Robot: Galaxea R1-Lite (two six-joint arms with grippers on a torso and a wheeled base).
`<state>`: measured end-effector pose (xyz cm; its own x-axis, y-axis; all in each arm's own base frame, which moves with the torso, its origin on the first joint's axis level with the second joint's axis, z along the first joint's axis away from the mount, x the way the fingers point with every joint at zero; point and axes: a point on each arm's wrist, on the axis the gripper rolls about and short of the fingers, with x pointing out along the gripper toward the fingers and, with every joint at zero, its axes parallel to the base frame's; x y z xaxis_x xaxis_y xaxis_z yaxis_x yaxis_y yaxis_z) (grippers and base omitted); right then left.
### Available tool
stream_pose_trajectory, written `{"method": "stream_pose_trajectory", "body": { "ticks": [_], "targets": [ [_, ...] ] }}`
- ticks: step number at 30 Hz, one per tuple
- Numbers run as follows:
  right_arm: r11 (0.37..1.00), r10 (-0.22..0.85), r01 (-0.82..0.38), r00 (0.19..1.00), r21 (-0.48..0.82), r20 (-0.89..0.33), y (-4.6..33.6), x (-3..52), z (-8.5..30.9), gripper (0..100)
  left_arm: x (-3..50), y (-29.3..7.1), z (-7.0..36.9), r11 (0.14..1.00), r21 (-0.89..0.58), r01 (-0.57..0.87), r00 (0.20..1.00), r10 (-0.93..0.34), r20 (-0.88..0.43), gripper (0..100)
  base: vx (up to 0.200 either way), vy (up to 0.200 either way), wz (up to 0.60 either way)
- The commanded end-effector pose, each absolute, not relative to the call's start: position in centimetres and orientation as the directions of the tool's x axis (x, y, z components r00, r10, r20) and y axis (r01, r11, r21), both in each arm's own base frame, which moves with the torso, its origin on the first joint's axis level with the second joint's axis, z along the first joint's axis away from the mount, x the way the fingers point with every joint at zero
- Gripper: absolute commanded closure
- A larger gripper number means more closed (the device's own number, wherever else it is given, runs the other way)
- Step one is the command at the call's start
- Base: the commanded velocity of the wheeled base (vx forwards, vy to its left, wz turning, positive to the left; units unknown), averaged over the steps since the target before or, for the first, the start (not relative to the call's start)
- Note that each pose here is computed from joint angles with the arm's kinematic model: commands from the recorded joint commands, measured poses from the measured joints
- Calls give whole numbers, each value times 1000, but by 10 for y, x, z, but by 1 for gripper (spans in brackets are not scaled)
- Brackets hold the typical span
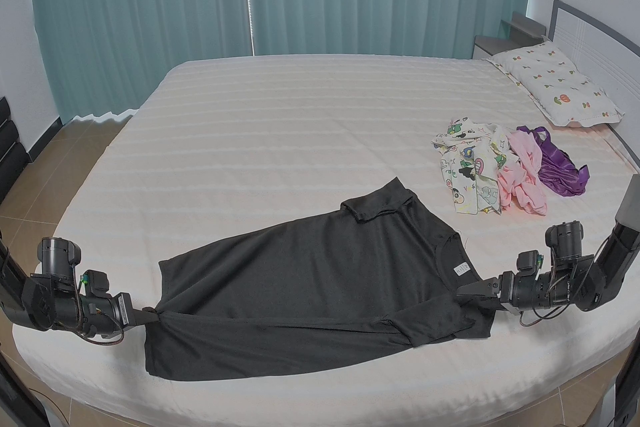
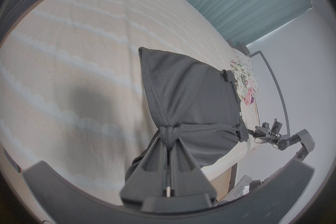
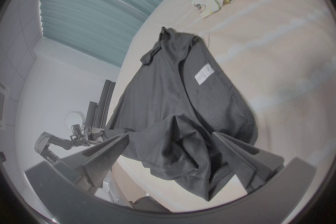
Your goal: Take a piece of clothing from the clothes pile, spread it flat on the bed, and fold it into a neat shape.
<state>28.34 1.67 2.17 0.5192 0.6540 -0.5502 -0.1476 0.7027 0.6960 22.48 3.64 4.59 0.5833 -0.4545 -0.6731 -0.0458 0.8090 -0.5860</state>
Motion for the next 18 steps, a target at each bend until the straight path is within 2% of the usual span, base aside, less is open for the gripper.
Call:
{"method": "stream_pose_trajectory", "body": {
  "ticks": [1, 7, 8, 18],
  "targets": [
    [701, 661, -117, 476, 703, -580, 21, 286, 3, 0, 225, 37, 46, 809, -586, -47, 584, -454, -673, 100, 0, 0, 0],
    [700, 666, -115, 460, 705, -587, 25, 288, -2, 0, 225, 37, 46, 809, -586, -48, 583, -454, -673, 100, 0, 0, 0],
    [698, 667, -113, 461, 707, -585, 24, 289, -2, 100, 225, 37, 46, 809, -586, -47, 584, -454, -673, 100, 0, 0, 0],
    [680, 654, -29, 478, 733, -587, 16, 289, -3, 100, 225, 37, 46, 809, -586, -46, 585, -454, -672, 100, 0, 0, 0]
  ]
}}
